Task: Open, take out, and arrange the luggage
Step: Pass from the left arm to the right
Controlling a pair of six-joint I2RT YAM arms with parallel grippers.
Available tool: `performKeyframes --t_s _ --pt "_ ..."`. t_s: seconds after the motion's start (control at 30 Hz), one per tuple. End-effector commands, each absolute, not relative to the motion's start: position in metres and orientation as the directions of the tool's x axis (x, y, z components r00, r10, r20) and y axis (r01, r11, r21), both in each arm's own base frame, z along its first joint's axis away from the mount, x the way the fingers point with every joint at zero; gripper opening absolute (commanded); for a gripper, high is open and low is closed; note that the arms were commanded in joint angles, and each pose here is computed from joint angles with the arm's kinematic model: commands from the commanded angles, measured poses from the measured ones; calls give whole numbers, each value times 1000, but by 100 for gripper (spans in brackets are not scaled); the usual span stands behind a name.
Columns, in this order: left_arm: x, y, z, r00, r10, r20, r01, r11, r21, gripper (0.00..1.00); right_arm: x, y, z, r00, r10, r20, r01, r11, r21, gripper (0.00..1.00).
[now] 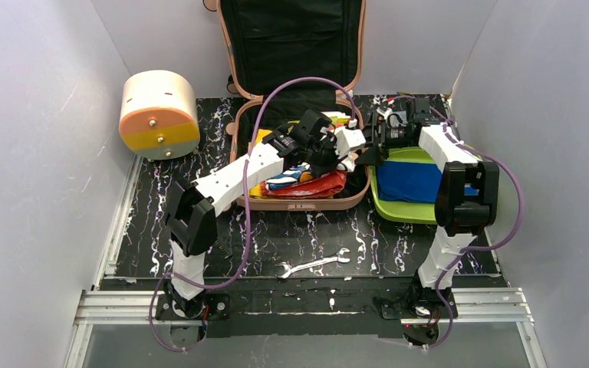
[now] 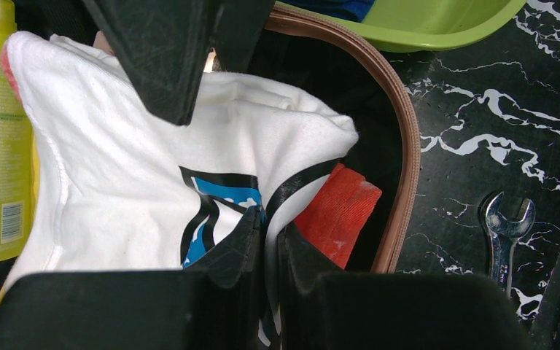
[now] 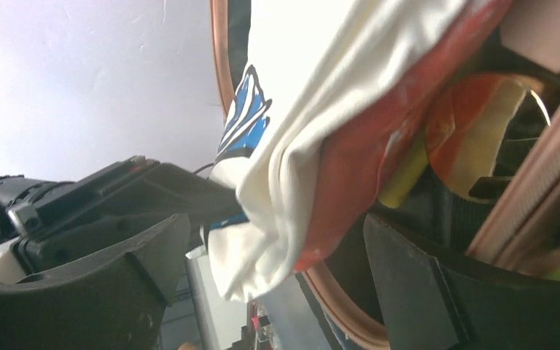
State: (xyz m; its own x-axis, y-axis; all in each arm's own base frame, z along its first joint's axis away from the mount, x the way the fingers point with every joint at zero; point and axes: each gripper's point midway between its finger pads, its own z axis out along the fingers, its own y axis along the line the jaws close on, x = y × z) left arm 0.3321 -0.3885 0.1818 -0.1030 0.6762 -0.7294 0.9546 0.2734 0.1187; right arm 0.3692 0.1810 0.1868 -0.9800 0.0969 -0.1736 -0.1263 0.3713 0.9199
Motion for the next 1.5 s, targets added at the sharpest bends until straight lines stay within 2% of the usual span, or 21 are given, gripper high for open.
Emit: performKeyframes --t_s 0.0,0.3,0.5,0.53,0.63,0.7,1.07,1.33,1.47 --pt "323 -382 249 -55 589 -807 946 288 146 0 389 194 185 -978 121 -167 -116 349 930 98" --pt "323 -381 248 -61 589 -806 947 289 140 0 398 214 182 -983 92 -158 -121 323 939 98" --pt "325 -381 249 -61 590 -805 946 292 142 0 400 220 198 -973 86 -213 -177 315 933 98" --pt "325 -380 251 -60 589 -806 945 293 143 2 400 220 201 -970 88 -225 -187 316 930 98" --pt "328 -378 252 -64 585 -808 943 300 142 18 401 220 212 -962 91 -257 -217 316 924 98" --pt "328 -376 253 -67 584 -809 942 304 141 23 401 219 218 -958 96 -272 -229 322 919 98" --pt "333 -372 248 -92 573 -814 941 318 117 27 390 212 230 -942 90 -322 -264 394 880 98" --pt "308 -379 228 -121 571 -812 974 225 13 59 386 213 212 -954 88 -286 -229 403 886 98" --pt "287 -383 206 -86 615 -784 988 154 12 67 388 213 207 -955 85 -283 -227 403 887 99"
